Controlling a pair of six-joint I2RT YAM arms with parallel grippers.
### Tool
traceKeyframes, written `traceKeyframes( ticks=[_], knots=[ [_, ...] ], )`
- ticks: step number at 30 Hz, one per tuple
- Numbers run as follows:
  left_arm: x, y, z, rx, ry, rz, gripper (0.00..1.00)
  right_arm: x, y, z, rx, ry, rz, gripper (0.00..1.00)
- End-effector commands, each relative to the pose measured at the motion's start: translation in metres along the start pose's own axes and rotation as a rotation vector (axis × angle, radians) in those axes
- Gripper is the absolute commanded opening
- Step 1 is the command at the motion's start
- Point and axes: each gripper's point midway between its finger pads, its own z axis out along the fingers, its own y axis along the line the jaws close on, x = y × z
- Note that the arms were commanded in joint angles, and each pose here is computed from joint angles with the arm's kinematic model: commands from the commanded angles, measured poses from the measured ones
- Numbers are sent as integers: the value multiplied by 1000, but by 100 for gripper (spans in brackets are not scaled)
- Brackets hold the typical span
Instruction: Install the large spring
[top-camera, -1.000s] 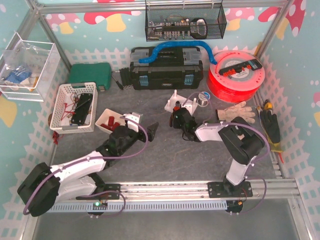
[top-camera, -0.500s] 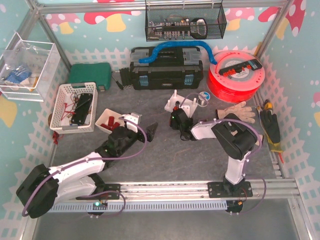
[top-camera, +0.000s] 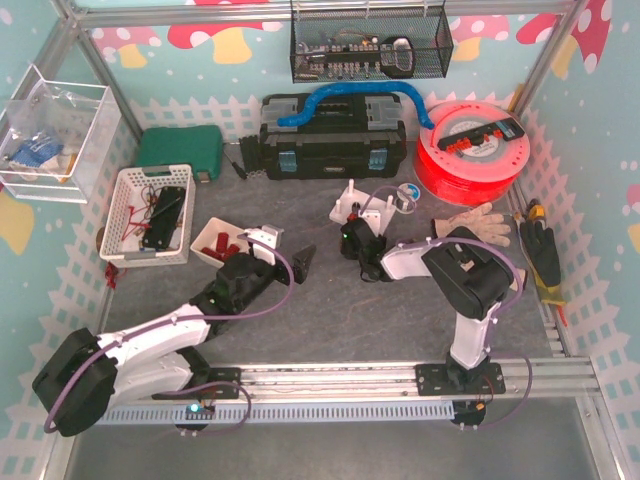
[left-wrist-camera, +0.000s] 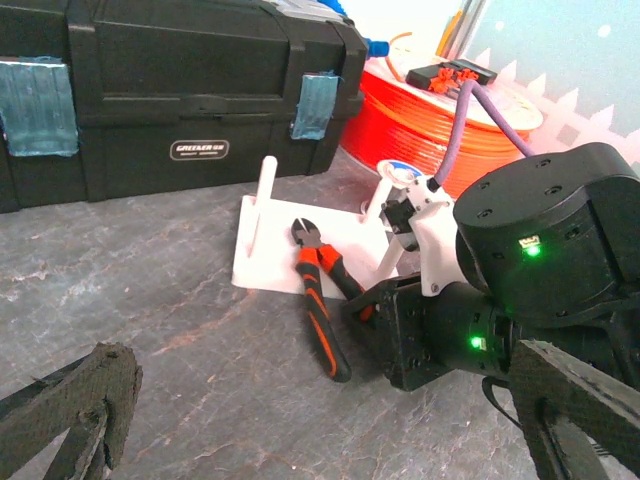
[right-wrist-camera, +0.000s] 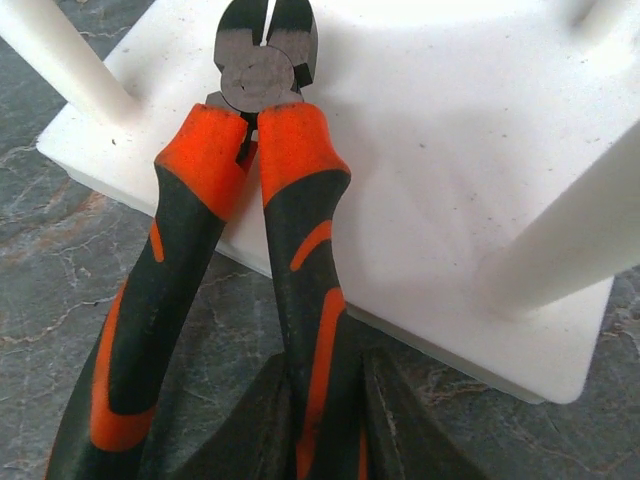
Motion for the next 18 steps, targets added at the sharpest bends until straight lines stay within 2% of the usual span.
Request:
traceKeyframes(
  ticks=[1,6,18],
  knots=[
    [0,0,0,-4,-3,10,99,-12,-5,-11,20,-47,28,10],
    [1,1,0,-8,-1,11,99,-19,-6,-21,-4,-81,49,0],
    [1,2,0,-14,-2,12,99,-46,-4,-68,-137,-197,67,0]
  ],
)
